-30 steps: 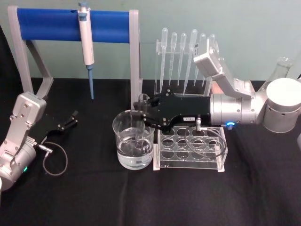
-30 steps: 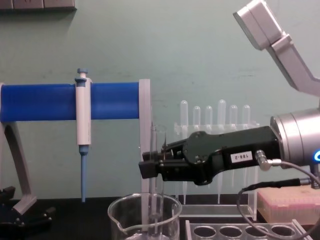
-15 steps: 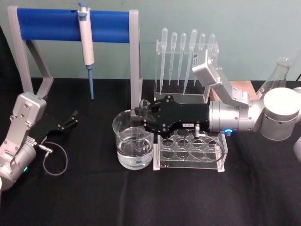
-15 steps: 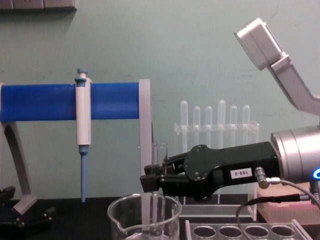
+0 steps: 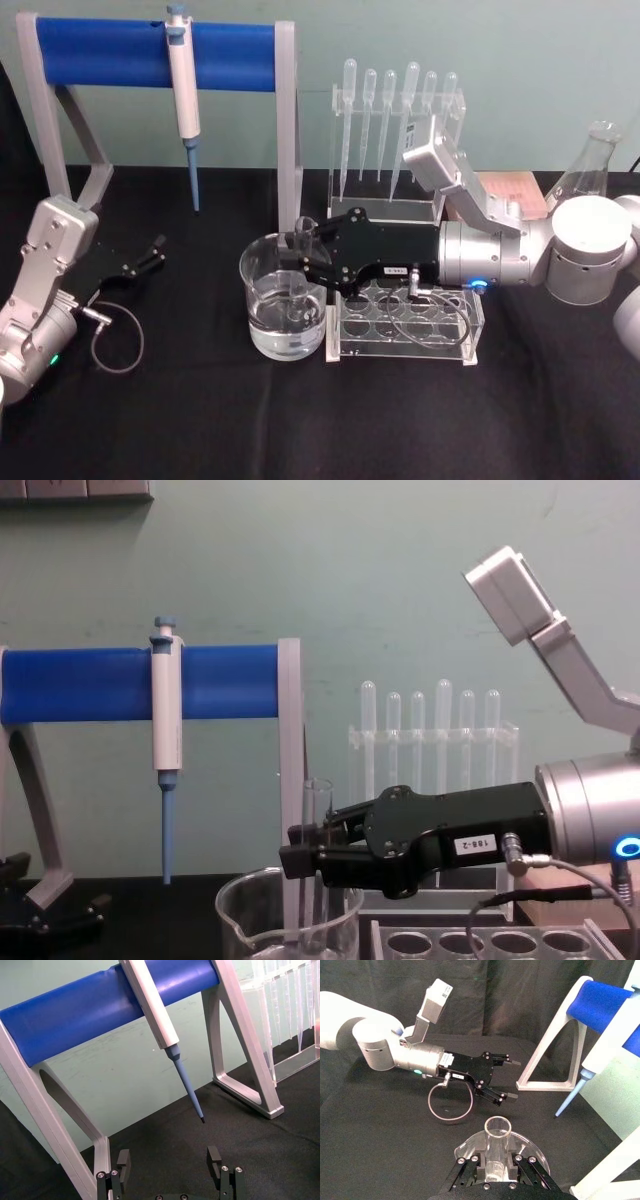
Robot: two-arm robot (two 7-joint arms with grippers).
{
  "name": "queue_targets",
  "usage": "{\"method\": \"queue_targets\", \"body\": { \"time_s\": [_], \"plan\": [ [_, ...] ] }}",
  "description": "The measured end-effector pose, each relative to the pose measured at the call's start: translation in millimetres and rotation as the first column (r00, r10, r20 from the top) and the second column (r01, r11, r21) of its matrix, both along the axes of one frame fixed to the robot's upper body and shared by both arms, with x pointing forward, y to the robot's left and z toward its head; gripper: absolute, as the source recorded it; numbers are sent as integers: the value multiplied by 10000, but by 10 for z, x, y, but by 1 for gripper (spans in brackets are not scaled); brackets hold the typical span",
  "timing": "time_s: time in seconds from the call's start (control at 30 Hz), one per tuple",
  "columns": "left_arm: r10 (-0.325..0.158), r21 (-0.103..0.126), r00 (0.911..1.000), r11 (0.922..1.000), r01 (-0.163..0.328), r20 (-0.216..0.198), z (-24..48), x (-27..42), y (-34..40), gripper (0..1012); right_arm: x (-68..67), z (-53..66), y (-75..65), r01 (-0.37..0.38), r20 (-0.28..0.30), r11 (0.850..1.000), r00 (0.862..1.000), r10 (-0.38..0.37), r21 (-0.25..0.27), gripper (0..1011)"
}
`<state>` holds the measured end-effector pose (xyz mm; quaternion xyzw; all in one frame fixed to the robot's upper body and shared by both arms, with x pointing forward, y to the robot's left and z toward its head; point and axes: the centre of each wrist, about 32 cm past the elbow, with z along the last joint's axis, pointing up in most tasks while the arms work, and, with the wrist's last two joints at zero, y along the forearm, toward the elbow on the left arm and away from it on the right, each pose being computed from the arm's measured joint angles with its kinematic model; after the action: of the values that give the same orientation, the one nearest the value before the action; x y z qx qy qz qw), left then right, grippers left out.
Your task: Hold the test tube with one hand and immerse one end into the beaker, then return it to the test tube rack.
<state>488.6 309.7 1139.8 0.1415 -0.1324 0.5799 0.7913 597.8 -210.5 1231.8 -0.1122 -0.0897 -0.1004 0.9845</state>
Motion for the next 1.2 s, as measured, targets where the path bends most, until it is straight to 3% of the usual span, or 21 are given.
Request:
{"method": "queue_targets", "body": {
  "time_s": [1.2],
  "plan": [
    [0,-1,10000,10000,0,1,0,0,0,1000,31,-30,36,29,-34,10000,10000,-30,-73,226]
  ]
}}
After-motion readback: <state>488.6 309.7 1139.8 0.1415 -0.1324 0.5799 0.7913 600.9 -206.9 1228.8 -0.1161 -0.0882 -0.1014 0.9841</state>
